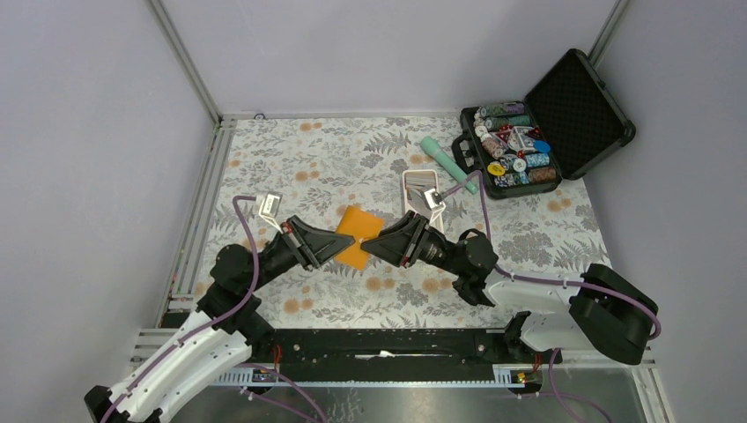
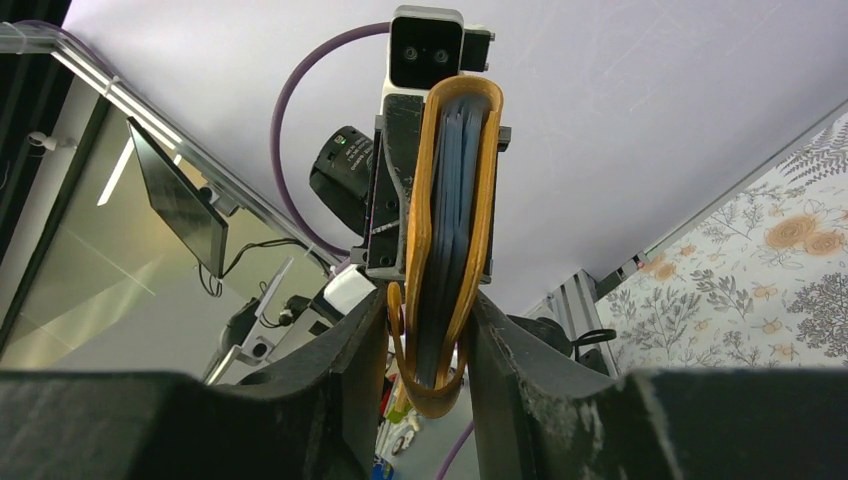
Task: Put the credit cards into the card holder
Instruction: Close the card holder at the center of the board.
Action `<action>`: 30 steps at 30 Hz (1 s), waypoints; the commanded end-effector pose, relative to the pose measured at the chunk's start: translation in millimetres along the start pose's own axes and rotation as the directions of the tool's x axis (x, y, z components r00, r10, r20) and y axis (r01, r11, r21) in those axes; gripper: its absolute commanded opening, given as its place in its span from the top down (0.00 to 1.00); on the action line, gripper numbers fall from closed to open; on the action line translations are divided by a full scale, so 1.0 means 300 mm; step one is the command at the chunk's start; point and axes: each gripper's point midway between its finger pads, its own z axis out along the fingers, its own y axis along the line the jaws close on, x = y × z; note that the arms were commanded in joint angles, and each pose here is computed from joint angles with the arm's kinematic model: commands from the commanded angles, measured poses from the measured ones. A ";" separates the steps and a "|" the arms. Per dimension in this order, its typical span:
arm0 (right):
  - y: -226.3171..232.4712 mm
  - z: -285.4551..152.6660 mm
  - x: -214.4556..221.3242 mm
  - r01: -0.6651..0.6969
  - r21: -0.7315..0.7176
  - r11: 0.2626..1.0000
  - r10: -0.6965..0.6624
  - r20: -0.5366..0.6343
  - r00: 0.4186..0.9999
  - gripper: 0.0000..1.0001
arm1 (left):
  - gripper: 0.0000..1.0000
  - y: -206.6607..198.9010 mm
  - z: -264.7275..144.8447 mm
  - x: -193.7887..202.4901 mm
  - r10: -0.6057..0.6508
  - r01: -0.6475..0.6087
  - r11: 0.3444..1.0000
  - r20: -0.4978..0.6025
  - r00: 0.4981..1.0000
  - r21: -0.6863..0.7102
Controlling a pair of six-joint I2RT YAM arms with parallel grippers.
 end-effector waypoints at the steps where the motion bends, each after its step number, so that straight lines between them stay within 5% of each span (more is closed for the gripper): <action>1: 0.089 0.025 -0.068 0.045 -0.071 0.996 -0.041 0.056 0.998 0.60 | 1.00 -0.056 0.009 -0.050 0.076 -0.077 0.997 0.053 0.996 0.021; 14: 0.087 0.018 -0.083 0.028 -0.061 0.998 -0.023 0.085 0.996 0.60 | 1.00 -0.015 0.027 -0.017 0.101 -0.100 0.995 0.036 0.994 -0.029; 25: 0.089 -0.028 -0.123 0.095 -0.015 0.995 -0.092 0.152 0.984 0.20 | 1.00 -0.049 0.013 -0.081 -0.085 0.080 0.996 0.180 0.980 0.037; 30: 0.090 -0.052 -0.139 0.102 -0.013 0.995 -0.098 0.166 0.981 0.22 | 1.00 -0.117 -0.007 -0.132 -0.141 0.114 0.986 0.238 0.961 0.121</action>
